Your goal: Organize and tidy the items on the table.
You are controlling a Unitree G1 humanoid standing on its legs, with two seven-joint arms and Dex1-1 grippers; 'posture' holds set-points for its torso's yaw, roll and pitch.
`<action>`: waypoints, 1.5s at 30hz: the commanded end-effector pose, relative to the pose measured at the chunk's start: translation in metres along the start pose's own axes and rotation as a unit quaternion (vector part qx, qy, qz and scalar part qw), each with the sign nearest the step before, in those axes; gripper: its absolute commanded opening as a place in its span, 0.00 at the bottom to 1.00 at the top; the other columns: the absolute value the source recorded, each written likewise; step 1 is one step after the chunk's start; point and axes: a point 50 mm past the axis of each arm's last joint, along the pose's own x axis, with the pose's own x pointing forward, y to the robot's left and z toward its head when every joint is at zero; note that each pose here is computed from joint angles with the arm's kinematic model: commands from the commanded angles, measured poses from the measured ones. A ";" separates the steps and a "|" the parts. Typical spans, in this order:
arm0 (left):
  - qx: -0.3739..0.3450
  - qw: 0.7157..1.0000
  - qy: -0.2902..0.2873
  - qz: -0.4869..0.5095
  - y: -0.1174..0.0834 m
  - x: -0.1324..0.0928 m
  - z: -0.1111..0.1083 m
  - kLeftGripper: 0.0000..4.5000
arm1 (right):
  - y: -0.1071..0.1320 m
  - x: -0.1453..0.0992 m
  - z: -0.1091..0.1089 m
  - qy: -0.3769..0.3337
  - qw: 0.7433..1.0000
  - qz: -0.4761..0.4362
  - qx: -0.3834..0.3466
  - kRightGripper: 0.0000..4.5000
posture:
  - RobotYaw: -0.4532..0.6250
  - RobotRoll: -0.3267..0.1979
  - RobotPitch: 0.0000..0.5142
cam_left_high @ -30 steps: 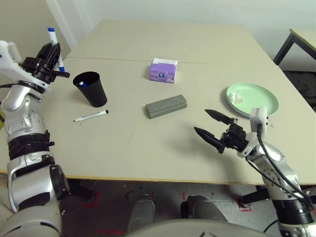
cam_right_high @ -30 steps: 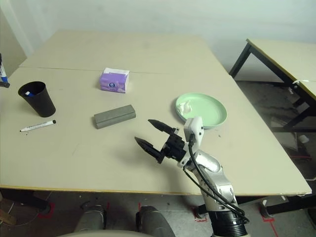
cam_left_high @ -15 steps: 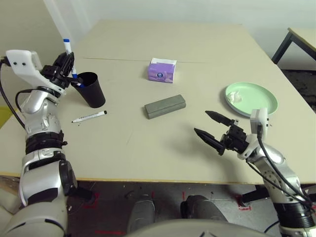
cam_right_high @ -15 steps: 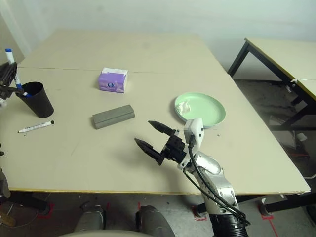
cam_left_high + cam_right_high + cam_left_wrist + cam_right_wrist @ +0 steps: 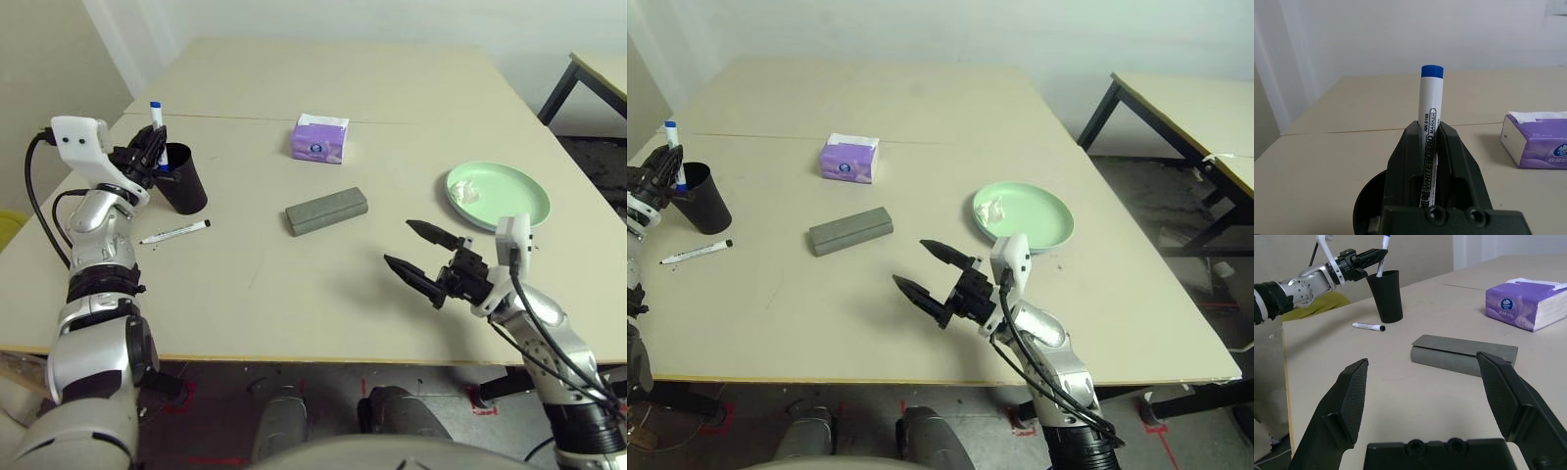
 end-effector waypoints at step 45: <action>0.065 0.941 0.241 -0.227 0.085 -0.137 0.104 0.99 | -0.004 0.023 -0.008 0.013 0.989 0.147 -0.021 1.00 | 0.48 0.62 0.20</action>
